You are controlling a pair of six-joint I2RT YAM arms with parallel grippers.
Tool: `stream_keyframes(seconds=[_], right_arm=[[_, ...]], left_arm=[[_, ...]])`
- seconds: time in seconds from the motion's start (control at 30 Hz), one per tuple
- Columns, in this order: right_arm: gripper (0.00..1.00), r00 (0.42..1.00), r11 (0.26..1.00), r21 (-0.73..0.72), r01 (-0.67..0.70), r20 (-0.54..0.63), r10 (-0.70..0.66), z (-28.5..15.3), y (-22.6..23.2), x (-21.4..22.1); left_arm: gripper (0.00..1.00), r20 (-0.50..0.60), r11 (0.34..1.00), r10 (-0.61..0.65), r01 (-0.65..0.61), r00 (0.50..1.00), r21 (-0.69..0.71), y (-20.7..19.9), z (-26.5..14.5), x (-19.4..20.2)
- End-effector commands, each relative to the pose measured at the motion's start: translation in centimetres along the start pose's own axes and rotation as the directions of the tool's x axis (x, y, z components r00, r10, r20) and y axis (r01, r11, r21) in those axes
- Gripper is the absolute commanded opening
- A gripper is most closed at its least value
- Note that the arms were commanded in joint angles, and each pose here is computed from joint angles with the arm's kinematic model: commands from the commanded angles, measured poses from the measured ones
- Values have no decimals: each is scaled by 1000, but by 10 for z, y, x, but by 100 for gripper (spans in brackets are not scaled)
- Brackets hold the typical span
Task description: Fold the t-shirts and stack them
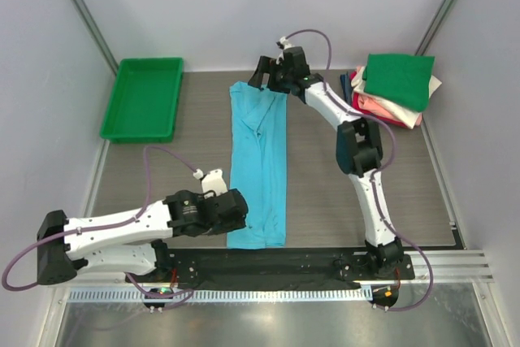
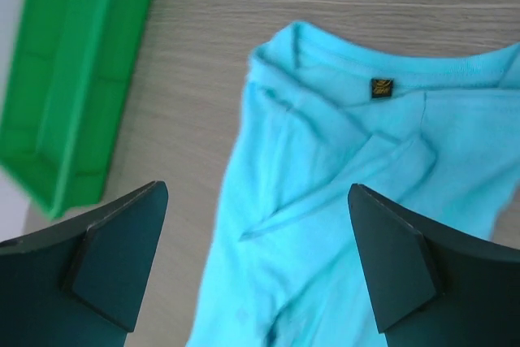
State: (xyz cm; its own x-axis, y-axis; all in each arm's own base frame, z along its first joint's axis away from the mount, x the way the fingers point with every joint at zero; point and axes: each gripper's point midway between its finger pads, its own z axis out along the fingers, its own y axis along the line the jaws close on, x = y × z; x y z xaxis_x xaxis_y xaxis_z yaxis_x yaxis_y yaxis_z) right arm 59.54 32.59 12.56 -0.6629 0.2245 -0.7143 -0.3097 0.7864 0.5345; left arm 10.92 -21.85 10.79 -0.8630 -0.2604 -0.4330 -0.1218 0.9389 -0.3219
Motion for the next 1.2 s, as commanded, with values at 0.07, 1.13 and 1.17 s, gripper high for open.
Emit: stream_keyframes(seconds=[0.07, 1.13, 1.17], right_arm=[[100, 988, 991, -102, 88, 136, -73, -146, 93, -60], [77, 918, 975, 218, -46, -376, 127, -334, 58, 384], [73, 921, 974, 222, -40, -371, 122, -333, 56, 384]], left_arm=[[59, 119, 999, 33, -29, 992, -36, 21, -8, -33], [52, -71, 991, -122, 125, 990, 40, 62, 43, 30], [52, -84, 989, -130, 135, 988, 61, 57, 44, 32]])
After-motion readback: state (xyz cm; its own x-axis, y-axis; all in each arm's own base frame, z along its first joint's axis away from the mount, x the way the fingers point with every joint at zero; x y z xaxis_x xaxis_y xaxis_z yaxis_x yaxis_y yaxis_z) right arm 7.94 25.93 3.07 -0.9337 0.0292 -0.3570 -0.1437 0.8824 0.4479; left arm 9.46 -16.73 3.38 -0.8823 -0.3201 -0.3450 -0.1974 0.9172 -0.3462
